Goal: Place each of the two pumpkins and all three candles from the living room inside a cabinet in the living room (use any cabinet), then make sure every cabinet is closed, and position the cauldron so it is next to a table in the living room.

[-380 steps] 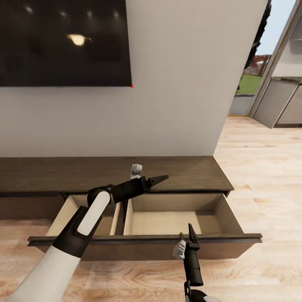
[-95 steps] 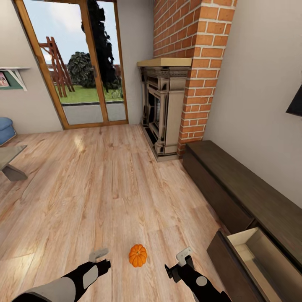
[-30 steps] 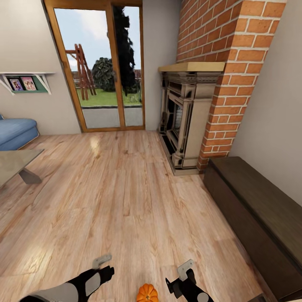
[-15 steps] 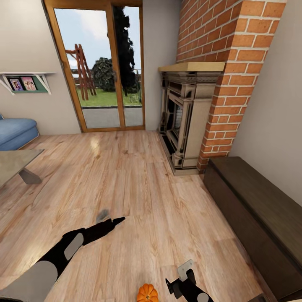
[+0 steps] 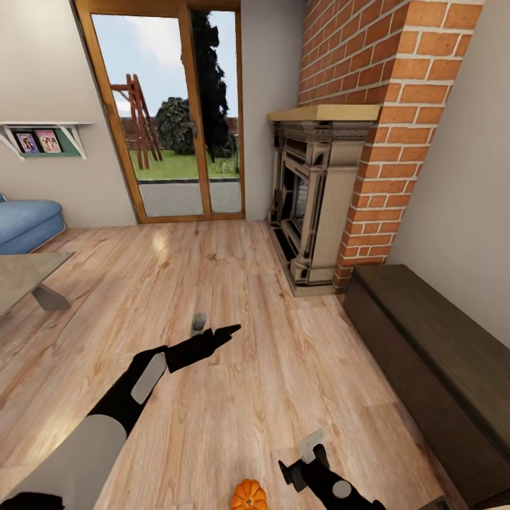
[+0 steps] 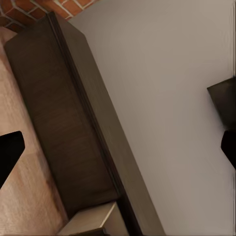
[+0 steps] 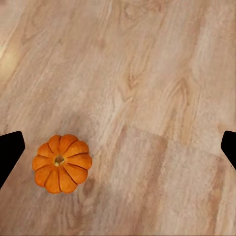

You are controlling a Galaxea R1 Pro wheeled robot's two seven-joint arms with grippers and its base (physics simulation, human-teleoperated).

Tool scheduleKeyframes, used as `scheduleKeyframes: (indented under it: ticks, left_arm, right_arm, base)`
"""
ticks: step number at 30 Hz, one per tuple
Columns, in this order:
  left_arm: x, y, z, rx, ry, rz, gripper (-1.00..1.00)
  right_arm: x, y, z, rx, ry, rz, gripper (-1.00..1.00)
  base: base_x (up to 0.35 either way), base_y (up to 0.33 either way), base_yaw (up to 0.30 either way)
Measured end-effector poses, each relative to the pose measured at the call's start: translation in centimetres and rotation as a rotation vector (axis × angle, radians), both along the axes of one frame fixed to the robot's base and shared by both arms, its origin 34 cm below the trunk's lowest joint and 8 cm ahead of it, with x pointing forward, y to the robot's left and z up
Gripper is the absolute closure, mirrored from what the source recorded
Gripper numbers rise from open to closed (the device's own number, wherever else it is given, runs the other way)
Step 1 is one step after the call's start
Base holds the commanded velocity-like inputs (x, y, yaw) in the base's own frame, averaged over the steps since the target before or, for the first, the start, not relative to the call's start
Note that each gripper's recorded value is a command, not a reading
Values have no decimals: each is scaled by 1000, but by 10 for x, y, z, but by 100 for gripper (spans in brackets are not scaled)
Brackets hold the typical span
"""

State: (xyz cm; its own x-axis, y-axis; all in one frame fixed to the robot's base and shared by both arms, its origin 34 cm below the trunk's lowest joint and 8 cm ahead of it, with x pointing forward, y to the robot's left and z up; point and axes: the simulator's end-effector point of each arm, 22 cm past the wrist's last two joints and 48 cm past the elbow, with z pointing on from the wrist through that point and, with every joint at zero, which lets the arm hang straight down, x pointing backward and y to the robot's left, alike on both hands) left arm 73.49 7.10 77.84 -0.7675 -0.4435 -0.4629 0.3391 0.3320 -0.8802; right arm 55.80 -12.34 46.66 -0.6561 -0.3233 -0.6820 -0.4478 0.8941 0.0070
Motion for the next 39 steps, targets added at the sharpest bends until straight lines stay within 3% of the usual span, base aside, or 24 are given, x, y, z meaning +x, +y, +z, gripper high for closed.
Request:
scheduleKeyframes:
  ticks: [4, 12, 22, 23, 24, 25, 39]
  left_arm:
    - [-1, -3, 5, -42, -3, 0, -100]
    - [1, -3, 15, -92, -6, 12, -100]
    - [-1, -3, -1, -91, -9, 10, -100]
    - [-1, -3, -3, -92, -9, 11, -100]
    - [-2, -3, -5, -92, -10, 11, -100]
    - [-2, -3, -7, -92, -10, 11, -100]
    - [-6, -4, -34, -93, -10, 10, -100]
  right_arm:
    - [6, 4, 5, -14, -34, 18, -100]
    - [15, -23, 6, -13, -33, -10, -100]
    - [22, -61, -13, -19, 13, -47, -100]
    - [-14, -57, -19, 272, 266, -106, -100]
    - [-32, -31, 6, 472, 320, 41, -100]
    - [-42, -6, 19, 563, 339, 115, -100]
    - [-36, -3, 0, 572, 317, 131, -100]
  base:
    - [0, 0, 0]
    - [0, 0, 0]
    - [0, 0, 0]
    - [0, 0, 0]
    - [0, 0, 0]
    - [0, 0, 0]
    - [0, 0, 0]
